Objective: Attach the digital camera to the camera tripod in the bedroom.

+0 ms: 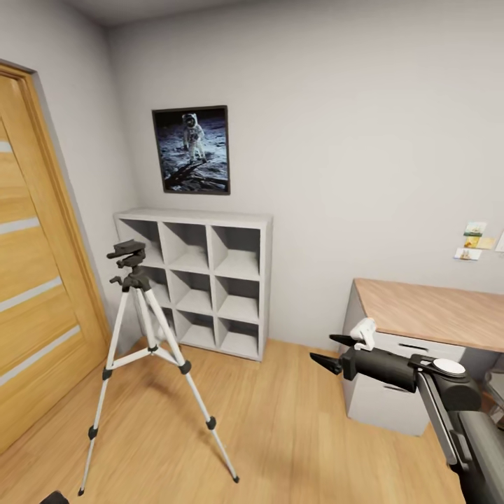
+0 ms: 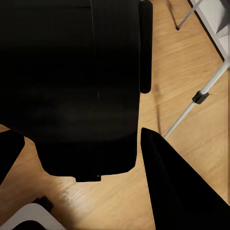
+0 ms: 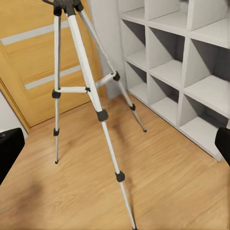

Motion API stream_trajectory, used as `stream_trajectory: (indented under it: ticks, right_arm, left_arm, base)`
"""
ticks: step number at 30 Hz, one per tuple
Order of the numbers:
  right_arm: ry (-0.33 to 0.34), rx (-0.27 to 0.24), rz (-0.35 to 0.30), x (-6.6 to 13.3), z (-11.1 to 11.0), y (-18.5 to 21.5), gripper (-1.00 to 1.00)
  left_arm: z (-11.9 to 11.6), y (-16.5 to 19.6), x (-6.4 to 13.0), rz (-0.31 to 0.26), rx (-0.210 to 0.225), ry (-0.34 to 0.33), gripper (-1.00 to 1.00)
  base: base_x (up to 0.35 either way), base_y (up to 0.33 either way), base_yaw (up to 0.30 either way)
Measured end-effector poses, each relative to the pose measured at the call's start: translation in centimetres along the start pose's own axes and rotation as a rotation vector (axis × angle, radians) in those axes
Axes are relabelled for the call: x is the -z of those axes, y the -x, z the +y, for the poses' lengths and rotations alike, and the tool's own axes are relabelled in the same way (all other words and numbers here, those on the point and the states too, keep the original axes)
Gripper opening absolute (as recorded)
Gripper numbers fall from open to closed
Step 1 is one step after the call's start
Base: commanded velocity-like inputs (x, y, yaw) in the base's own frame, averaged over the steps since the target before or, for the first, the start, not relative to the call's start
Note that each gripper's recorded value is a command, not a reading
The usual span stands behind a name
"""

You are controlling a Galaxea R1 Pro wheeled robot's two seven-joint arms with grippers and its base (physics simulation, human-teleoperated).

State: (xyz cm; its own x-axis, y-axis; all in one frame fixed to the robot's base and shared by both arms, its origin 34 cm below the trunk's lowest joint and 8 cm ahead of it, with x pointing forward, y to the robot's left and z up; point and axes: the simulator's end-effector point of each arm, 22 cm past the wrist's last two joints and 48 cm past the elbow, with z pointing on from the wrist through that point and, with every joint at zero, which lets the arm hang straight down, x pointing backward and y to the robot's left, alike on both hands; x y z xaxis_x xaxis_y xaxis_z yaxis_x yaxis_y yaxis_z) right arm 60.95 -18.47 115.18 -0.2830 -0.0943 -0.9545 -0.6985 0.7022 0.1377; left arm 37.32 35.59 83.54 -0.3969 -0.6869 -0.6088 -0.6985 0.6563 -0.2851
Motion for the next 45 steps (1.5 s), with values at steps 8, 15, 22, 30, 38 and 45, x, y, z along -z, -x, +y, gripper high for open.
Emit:
stream_trajectory:
  ticks: [8, 15, 22, 30, 38, 45]
  right_arm:
    - [0.001, -0.001, 0.001, 0.0, 0.0, -0.1, 1.0]
    - [0.006, 0.0, 0.002, 0.0, 0.3, -0.2, 1.0]
    - [0.013, 0.003, 0.001, 0.0, 0.5, -0.1, 1.0]
    - [0.012, -0.016, 0.017, 0.0, 0.6, -0.3, 1.0]
    - [0.014, -0.007, 0.016, 0.0, 0.8, -0.5, 1.0]
    - [0.018, 0.009, 0.009, 0.0, 0.9, -0.6, 1.0]
  left_arm:
    - [0.1, 0.1, 0.0, -0.001, 0.001, 0.002, -1.0]
    - [-0.5, 0.9, 0.3, -0.007, 0.01, -0.01, -1.0]
    - [-1.3, 1.0, 0.7, -0.002, 0.011, -0.026, -1.0]
    - [-0.7, 0.4, 0.6, 0.005, 0.007, -0.013, -1.0]
    - [0.7, -0.5, 0.1, 0.026, -0.002, 0.012, -1.0]
    - [1.0, -0.8, 0.0, 0.032, -0.005, 0.017, -1.0]
  base:
    - [0.029, -0.028, 0.0]
    - [0.003, -0.147, 0.0]
    - [0.0, -0.316, 0.001]
    - [0.0, -0.328, 0.139]
    - [0.067, -0.327, 0.266]
    - [0.173, -0.297, 0.279]
